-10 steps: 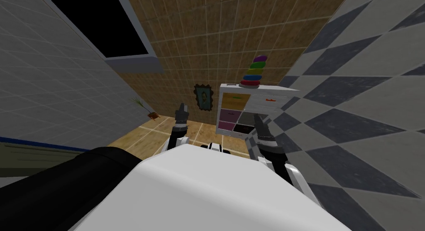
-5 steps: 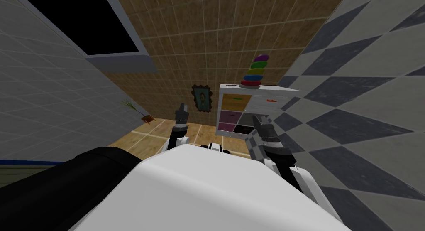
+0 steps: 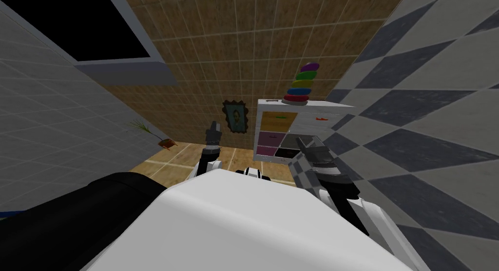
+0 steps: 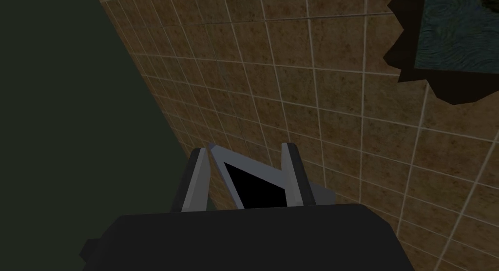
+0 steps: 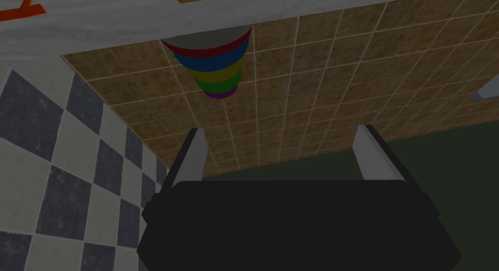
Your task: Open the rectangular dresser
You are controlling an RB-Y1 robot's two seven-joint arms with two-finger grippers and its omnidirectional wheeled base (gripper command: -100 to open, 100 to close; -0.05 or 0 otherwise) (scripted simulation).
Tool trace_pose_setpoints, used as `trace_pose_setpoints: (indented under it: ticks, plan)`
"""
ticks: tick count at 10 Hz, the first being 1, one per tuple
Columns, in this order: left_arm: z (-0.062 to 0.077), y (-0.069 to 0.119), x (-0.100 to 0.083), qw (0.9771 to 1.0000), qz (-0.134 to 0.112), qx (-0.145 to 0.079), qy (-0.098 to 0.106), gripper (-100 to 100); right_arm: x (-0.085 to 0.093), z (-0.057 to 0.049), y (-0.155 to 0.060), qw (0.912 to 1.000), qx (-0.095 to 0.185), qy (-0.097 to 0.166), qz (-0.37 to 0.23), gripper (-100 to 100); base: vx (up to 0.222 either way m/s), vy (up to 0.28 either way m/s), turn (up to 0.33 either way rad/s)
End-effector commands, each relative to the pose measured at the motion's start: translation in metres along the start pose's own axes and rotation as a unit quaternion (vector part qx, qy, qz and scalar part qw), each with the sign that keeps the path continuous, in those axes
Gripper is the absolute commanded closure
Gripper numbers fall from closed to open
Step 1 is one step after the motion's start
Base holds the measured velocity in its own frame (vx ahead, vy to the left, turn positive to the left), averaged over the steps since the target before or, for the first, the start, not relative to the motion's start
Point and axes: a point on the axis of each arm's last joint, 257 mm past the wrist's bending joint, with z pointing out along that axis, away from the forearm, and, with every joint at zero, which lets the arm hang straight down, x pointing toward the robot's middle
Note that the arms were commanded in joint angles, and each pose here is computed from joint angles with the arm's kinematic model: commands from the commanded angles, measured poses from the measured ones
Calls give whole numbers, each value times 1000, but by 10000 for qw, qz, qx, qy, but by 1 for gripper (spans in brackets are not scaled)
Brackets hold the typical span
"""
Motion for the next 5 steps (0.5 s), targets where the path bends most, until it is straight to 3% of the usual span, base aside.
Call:
trace_pose_setpoints:
  ticks: [1, 5]
  plan:
    - [0, 0, 0, 10000, 0, 1, 0, 0, 2, -2, -7, 9974, -29, 152, -708, -100, 64, 59, -46]
    - [0, 0, 0, 10000, 0, 0, 0, 0, 5, -6, -25, 9746, -128, 451, -2192, -100, 99, 94, -65]
